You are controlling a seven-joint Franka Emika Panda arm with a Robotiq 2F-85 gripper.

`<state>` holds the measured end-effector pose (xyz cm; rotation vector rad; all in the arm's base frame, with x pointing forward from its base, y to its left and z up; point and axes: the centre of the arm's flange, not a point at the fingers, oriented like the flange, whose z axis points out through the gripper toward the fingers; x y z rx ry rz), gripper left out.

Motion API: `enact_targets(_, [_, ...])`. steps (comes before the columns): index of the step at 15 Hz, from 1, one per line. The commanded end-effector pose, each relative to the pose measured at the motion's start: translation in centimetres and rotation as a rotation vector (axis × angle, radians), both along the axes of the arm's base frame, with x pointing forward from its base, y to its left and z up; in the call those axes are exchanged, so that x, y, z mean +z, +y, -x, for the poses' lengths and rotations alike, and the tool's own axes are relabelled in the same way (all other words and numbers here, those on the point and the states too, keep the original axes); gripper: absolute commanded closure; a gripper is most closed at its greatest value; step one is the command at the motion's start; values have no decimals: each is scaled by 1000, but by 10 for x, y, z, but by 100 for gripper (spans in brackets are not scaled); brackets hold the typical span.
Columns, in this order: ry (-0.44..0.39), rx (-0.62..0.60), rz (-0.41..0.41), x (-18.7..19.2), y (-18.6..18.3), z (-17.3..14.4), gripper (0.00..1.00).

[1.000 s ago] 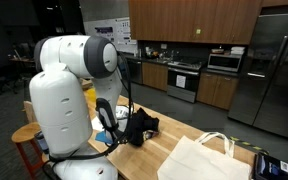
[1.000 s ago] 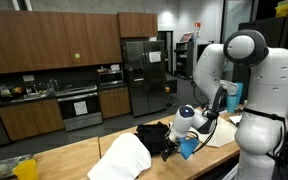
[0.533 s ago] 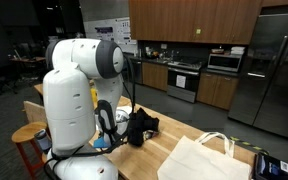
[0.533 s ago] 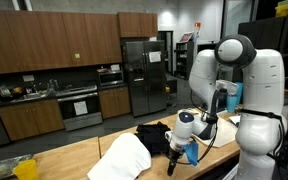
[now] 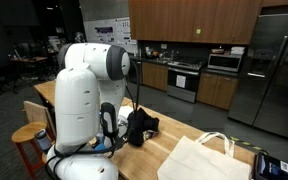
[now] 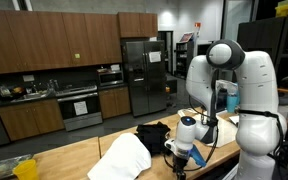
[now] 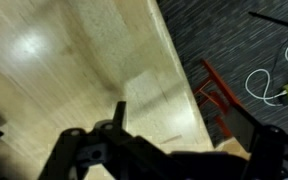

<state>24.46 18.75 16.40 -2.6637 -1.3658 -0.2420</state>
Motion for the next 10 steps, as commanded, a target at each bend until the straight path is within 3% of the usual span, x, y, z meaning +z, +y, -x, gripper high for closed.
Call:
enact_targets(1, [46,197,9,40,-3,-6,0])
enact_targets(8, [50,540,43,38,-8,-2,0])
enact_targets(9, [35,566,79,38,-6,-4,0])
enact_targets(10, [-15,454,88,35,-1,-11,0])
